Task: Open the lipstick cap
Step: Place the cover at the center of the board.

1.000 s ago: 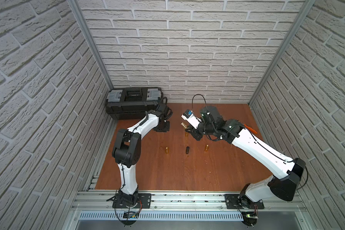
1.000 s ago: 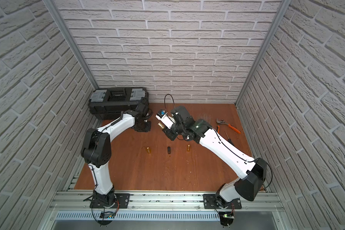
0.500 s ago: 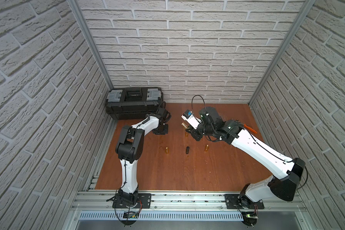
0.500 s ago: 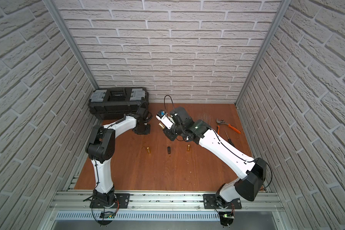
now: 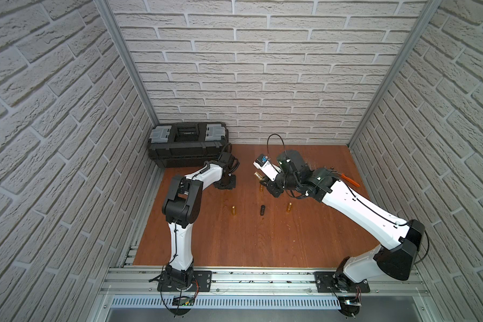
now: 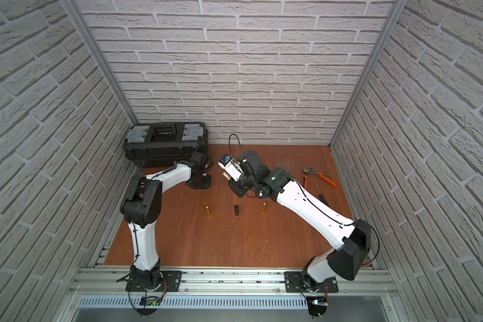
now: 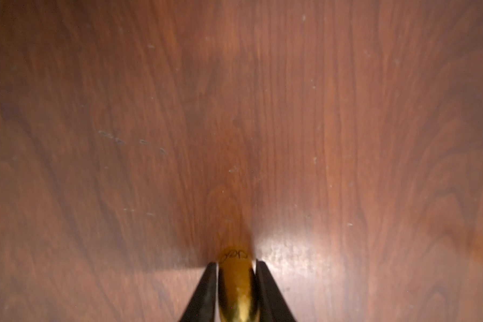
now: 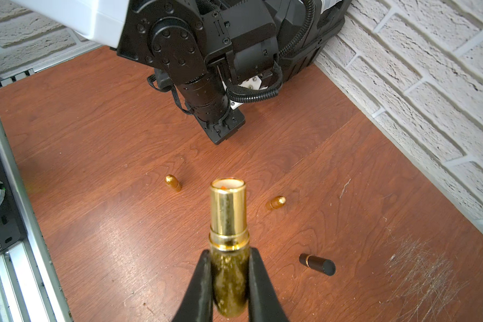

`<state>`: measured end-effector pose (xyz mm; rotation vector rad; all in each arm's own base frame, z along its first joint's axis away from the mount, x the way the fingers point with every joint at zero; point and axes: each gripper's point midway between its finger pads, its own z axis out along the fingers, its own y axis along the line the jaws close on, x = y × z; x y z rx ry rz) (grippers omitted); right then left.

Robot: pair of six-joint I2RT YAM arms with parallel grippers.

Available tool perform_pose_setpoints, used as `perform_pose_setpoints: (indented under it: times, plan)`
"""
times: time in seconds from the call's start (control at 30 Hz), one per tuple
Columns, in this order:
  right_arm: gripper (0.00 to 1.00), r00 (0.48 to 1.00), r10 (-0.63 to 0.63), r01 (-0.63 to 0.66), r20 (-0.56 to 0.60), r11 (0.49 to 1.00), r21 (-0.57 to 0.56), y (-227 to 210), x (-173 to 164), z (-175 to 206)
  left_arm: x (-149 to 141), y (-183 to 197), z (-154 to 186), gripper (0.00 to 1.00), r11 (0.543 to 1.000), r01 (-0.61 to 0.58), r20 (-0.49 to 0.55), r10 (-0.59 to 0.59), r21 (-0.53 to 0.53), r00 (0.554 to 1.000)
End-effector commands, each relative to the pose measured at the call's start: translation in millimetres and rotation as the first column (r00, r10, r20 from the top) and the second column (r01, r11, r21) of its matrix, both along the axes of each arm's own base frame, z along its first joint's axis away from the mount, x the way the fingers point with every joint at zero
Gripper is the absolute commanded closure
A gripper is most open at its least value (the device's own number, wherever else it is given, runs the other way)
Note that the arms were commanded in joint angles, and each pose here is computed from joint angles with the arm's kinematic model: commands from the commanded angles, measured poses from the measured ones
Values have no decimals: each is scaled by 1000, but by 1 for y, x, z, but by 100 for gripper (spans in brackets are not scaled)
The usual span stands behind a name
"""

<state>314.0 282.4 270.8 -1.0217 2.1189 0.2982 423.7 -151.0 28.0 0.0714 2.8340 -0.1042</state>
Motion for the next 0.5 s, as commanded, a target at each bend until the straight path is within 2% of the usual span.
perform_pose_setpoints:
  times: [0.0,0.13,0.27,0.47]
  plan:
    - [97,1000,-2,2,8,1000,5,5,1,-2,-8,6,-9,64,1000,1,-36,0,14,999]
    - [97,1000,-2,2,12,1000,8,5,0,-1,-7,7,0,55,1000,2,-24,-2,21,1000]
    - [97,1000,-4,4,8,1000,6,5,0,-3,-6,8,19,51,1000,3,-2,-3,16,1000]
    - [97,1000,-6,6,-3,1000,7,7,0,-7,-12,0,81,46,995,18,54,-13,-95,998]
